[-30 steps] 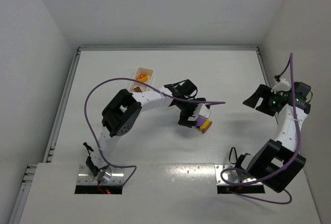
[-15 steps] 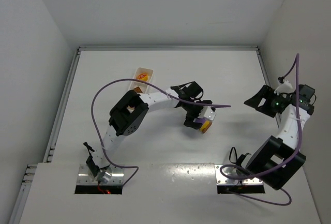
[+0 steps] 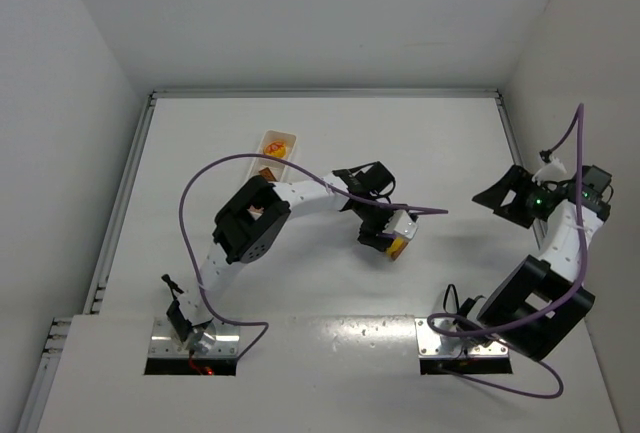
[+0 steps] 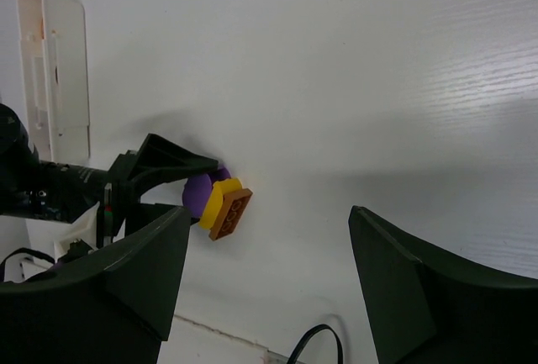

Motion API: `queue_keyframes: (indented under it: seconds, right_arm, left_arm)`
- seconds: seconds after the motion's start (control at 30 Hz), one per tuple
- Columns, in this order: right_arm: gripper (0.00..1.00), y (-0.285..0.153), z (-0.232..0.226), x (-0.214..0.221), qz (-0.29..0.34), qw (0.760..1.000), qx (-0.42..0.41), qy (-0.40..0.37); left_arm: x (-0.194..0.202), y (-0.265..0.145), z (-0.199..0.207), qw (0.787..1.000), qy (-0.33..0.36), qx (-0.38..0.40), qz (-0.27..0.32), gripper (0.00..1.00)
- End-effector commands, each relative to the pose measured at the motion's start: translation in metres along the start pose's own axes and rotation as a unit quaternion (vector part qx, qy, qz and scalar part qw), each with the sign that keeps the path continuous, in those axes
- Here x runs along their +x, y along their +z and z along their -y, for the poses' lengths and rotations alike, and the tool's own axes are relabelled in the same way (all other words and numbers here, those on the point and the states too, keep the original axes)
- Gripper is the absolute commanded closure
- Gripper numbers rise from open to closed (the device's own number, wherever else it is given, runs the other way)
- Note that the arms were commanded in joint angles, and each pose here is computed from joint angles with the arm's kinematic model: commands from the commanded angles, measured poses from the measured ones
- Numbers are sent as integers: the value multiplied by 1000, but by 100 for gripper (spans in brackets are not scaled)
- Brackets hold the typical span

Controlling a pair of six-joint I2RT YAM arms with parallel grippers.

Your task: Sort the legos into containers by color

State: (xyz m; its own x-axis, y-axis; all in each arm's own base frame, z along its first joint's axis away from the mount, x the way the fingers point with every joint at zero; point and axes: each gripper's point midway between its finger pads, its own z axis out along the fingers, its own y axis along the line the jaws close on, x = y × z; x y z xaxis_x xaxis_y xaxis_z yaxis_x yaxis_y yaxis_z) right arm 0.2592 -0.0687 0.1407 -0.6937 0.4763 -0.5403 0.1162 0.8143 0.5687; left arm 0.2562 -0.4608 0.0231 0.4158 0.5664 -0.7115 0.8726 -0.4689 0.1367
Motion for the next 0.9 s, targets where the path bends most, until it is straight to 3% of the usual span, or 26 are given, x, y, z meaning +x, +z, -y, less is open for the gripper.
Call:
queue_keyframes:
  seconds: [0.0, 0.17, 0.33, 0.4, 0.57, 0.87]
  right_arm:
    - [23, -5, -9, -16, 20, 999, -20, -26]
    - [23, -6, -15, -16, 17, 999, -38, -23]
    - [23, -1, -27, -13, 5, 996, -84, -17]
    - [23, 4, -35, -10, -10, 992, -123, -1]
    - [23, 15, -57, -7, -42, 977, -211, 10]
    - [23, 66, -121, 44, -245, 906, -345, 14]
  left_arm:
    - [-20, 6, 1, 999, 31, 13, 29, 36]
    - [-21, -1, 0, 999, 16, 7, 30, 57]
    - [-20, -32, -15, 995, -73, -44, 57, 69]
    - [-21, -63, -28, 985, -116, -93, 83, 71]
    - [-10, -122, -36, 961, -163, -210, 79, 72]
    - [-24, -199, -27, 915, -215, -326, 102, 72]
